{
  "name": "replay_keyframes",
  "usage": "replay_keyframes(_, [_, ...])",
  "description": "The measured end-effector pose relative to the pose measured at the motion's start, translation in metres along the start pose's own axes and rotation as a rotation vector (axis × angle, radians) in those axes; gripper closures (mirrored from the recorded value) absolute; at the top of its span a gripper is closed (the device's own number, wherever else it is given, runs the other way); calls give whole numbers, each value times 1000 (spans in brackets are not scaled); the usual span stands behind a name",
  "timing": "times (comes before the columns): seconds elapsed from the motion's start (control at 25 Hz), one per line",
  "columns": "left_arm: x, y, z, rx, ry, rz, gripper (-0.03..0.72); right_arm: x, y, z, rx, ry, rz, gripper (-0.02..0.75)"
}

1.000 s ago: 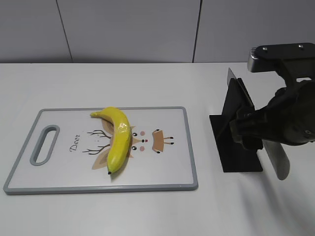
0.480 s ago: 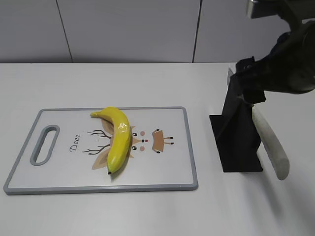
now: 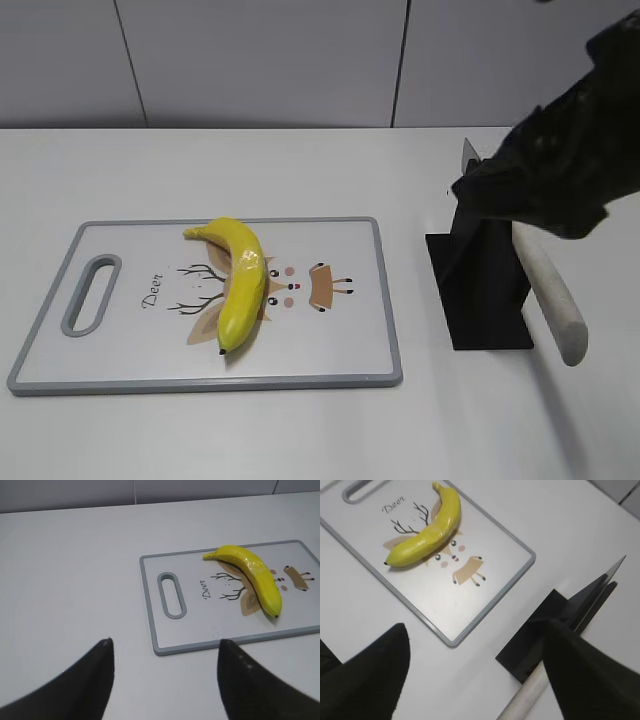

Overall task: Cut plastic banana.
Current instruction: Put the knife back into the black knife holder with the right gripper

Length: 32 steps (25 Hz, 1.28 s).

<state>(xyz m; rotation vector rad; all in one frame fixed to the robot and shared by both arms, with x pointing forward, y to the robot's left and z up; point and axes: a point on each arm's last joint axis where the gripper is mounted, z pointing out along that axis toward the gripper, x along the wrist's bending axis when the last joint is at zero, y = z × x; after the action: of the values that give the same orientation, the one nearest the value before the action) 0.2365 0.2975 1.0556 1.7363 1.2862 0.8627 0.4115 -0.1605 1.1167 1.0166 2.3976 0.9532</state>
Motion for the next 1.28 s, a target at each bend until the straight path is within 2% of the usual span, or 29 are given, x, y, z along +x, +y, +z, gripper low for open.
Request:
replay_keyframes(0.2, [0,0,0,0,-2,-1,35,3,-17,-44,-126,4,-32,116])
replay_keyframes(0.48, [0,0,0,0,-2,-1,58,11,-99,-61,-144,5,-37,135])
replay_keyframes(0.76, [0,0,0,0,-2,-2,94,18,-161,-86,-291,-5,-37,168])
replay_keyframes(0.92, [0,0,0,0,-3,-2,96,21,-183,-99,-369,-4,-18,178])
replay_keyframes(1.08, [0,0,0,0,-3,-2,97,24,-202,-98,-358,14,-6,179])
replay_keyframes(1.28, [0,0,0,0,-3,-2,103,25,-203,-99,-366,29,3,180])
